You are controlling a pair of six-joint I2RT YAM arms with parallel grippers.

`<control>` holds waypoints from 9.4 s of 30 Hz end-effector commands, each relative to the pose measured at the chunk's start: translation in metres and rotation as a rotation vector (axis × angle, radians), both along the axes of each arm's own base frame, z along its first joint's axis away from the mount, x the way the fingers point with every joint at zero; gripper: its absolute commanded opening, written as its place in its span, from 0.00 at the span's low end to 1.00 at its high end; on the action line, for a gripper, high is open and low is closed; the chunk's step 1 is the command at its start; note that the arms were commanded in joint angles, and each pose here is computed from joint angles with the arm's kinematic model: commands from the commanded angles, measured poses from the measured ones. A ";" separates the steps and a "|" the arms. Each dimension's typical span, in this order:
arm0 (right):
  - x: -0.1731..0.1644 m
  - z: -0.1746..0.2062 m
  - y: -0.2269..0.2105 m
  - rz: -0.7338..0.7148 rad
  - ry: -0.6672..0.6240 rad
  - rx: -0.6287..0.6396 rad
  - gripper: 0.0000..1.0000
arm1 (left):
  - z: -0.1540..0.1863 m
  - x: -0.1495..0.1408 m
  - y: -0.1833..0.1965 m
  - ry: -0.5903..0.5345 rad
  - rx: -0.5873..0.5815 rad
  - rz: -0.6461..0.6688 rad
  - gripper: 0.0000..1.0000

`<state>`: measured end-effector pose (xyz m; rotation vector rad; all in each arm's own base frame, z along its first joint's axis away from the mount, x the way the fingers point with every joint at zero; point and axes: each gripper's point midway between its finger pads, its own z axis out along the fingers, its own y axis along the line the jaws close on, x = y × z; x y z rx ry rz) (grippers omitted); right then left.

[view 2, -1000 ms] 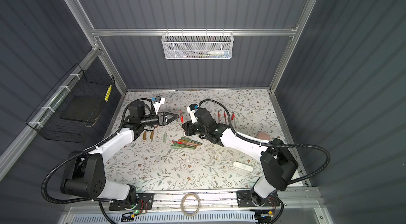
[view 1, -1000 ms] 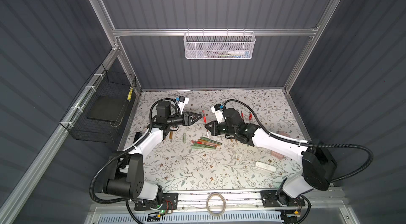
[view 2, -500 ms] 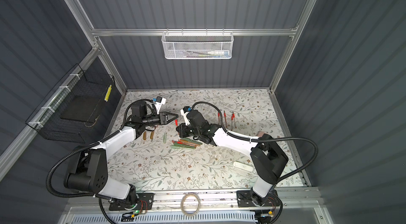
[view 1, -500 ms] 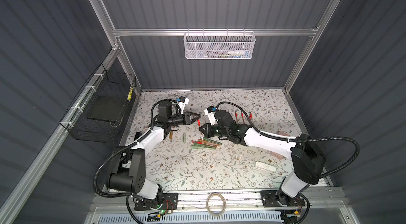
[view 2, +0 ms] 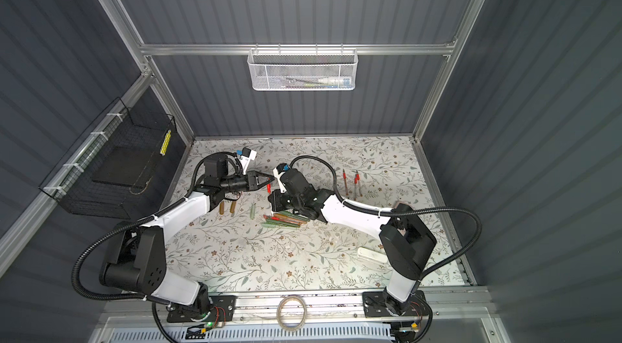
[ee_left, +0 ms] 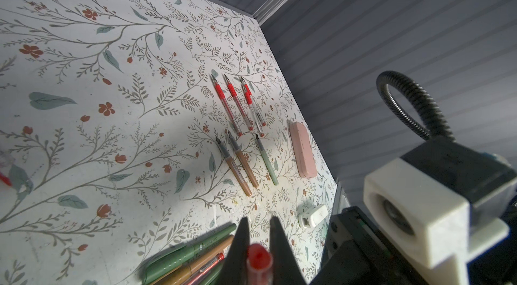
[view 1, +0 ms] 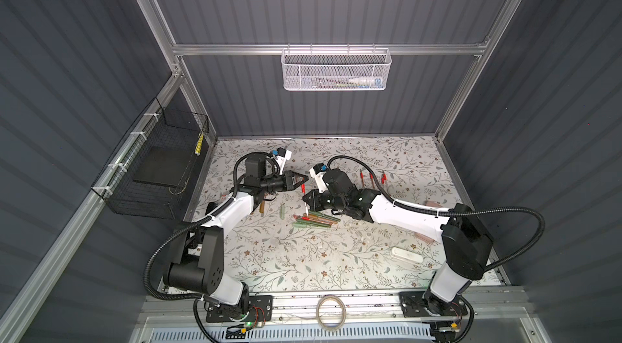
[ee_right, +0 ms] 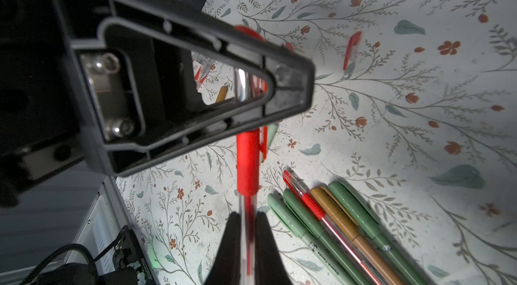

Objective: Remove pen caps from pens
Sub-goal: Open the pen cap on the pen, then place the pen cap at the top-left of the table, then place the pen at the top-center of the table, then pick up the pen from the center of the table, then open the pen cap on the pen.

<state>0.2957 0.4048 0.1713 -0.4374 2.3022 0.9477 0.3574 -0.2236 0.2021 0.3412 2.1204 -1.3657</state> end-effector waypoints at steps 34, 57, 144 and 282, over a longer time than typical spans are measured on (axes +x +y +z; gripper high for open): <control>0.010 -0.017 0.005 0.014 -0.006 -0.053 0.00 | 0.015 0.005 0.000 -0.017 -0.017 0.019 0.27; -0.030 -0.055 0.003 0.053 0.090 -0.063 0.00 | 0.039 0.033 0.025 -0.062 0.038 0.097 0.00; 0.186 -0.132 -0.260 -0.276 0.406 -0.483 0.02 | 0.042 0.039 0.176 -0.234 0.405 0.568 0.81; 0.031 -0.001 -0.028 -0.086 -0.038 -0.236 0.00 | 0.004 0.013 0.044 -0.064 -0.023 0.154 0.88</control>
